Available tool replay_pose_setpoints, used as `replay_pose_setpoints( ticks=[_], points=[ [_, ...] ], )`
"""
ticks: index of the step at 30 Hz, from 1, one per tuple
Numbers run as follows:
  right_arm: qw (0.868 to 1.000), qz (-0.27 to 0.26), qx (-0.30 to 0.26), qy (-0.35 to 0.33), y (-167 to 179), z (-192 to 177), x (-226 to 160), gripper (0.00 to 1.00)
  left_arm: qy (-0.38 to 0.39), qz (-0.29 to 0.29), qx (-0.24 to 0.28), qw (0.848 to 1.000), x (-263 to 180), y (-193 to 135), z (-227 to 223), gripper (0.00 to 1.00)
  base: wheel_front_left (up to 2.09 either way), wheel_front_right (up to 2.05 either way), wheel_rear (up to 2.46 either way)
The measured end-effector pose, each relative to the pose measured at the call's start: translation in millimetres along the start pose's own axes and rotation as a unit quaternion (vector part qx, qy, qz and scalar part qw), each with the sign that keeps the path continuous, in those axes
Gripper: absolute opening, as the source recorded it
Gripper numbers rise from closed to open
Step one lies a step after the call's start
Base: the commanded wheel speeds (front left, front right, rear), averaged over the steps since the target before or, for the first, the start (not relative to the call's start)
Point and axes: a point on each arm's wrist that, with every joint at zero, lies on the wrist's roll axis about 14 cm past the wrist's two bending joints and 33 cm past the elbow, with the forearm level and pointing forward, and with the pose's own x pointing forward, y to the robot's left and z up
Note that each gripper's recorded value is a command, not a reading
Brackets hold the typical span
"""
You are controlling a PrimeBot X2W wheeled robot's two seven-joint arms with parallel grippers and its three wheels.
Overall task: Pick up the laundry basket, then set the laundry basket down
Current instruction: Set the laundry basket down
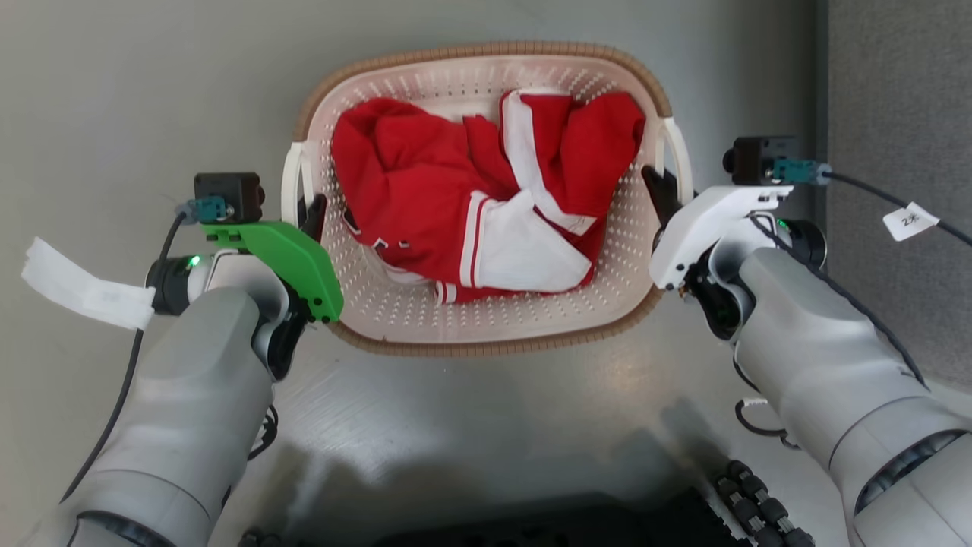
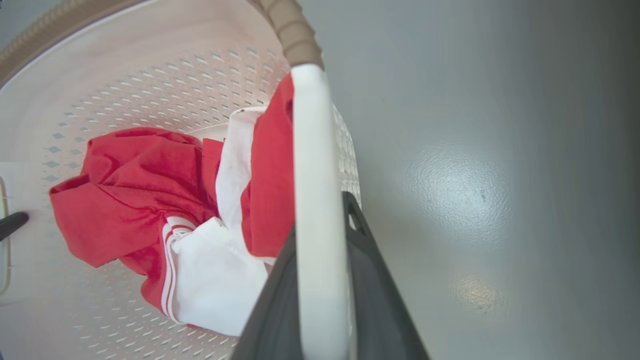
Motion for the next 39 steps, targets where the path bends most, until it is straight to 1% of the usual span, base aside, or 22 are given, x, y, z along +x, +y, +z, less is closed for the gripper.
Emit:
replay_pose_setpoints(
  ticks=[12,25,32,39],
  points=[
    [1.0,-0.006,0.003,0.001,-9.2,-4.5,14.6,0.0,-0.007,-0.009,0.001,1.0,15.1,2.3,-3.5,0.0,0.0,0.0,0.0],
    [1.0,-0.004,0.003,-0.001,-10.2,-7.5,20.1,0.0,-0.012,-0.008,0.004,1.0,17.8,6.2,-8.3,0.0,0.0,0.0,0.0],
    [1.0,-0.004,0.001,-0.021,-7.7,7.0,26.7,0.0,-0.017,-0.006,0.004,1.0,19.4,10.6,-7.1,0.0,0.0,0.0,0.0],
    [1.0,-0.011,-0.002,-0.026,-10.9,9.4,27.9,0.0,-0.019,-0.009,0.006,1.0,22.0,9.4,-5.6,0.0,0.0,0.0,0.0]
  ],
)
